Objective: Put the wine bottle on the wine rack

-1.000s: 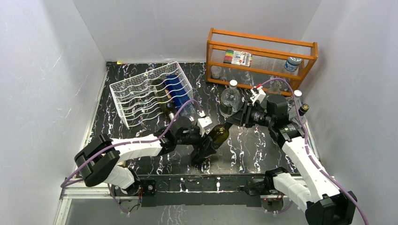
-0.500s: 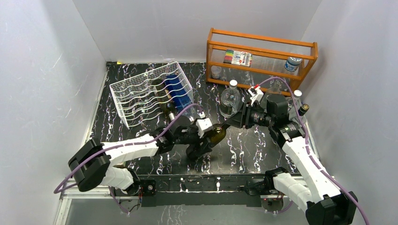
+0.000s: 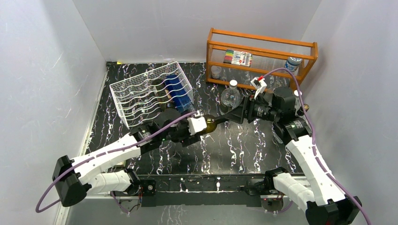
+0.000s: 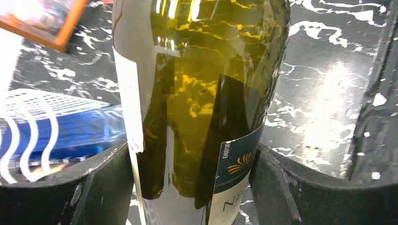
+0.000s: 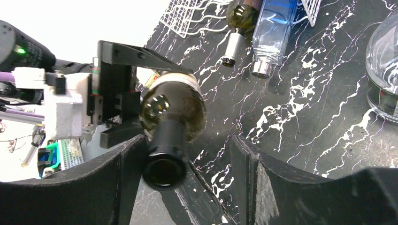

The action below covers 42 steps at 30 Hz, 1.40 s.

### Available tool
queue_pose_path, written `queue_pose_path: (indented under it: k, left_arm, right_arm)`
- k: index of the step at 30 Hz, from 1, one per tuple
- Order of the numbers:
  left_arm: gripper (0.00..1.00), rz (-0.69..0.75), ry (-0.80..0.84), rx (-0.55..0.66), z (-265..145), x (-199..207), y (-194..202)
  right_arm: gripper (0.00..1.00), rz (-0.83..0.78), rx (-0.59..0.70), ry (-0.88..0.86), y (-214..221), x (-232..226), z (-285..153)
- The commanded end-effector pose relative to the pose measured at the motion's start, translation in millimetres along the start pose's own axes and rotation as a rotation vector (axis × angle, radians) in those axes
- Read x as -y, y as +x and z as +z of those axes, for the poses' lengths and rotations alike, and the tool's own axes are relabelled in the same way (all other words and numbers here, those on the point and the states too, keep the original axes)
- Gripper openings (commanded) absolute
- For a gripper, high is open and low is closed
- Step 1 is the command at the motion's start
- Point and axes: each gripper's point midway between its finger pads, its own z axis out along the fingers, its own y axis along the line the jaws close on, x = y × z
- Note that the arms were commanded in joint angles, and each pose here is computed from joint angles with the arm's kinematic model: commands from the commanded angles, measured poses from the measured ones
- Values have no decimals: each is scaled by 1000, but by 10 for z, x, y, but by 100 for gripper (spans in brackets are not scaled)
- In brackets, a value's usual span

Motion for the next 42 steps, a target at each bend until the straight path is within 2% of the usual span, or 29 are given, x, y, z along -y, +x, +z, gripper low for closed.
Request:
queue_pose_path:
  k: [1, 8, 15, 20, 27, 35, 37, 42]
  left_arm:
    - [0, 224, -133, 107, -381, -366, -470]
    - [0, 461, -166, 111, -558, -446, -505]
    - [0, 677, -209, 62, -558, -603, -553]
    - [0, 773, -243, 30, -511, -729, -626]
    - [0, 832, -233, 22, -443, -753, -680]
    - [0, 849, -231, 37, -492, -709, -662]
    - [0, 854, -236, 34, -511, -711, -650]
    - [0, 881, -243, 31, -509, -730, -673]
  right_arm:
    - [77, -96, 47, -65, -237, -230, -58]
    - [79, -114, -2, -192, -133, -404, -70]
    - [79, -119, -46, -163, -17, -302, -20]
    - [78, -116, -88, -134, 110, -222, 99]
    - [79, -207, -178, -99, 467, -332, 345]
    - [79, -221, -247, 27, 673, -134, 458]
    - [79, -227, -254, 2, 687, -189, 464]
    - [79, -233, -365, -18, 936, -172, 573]
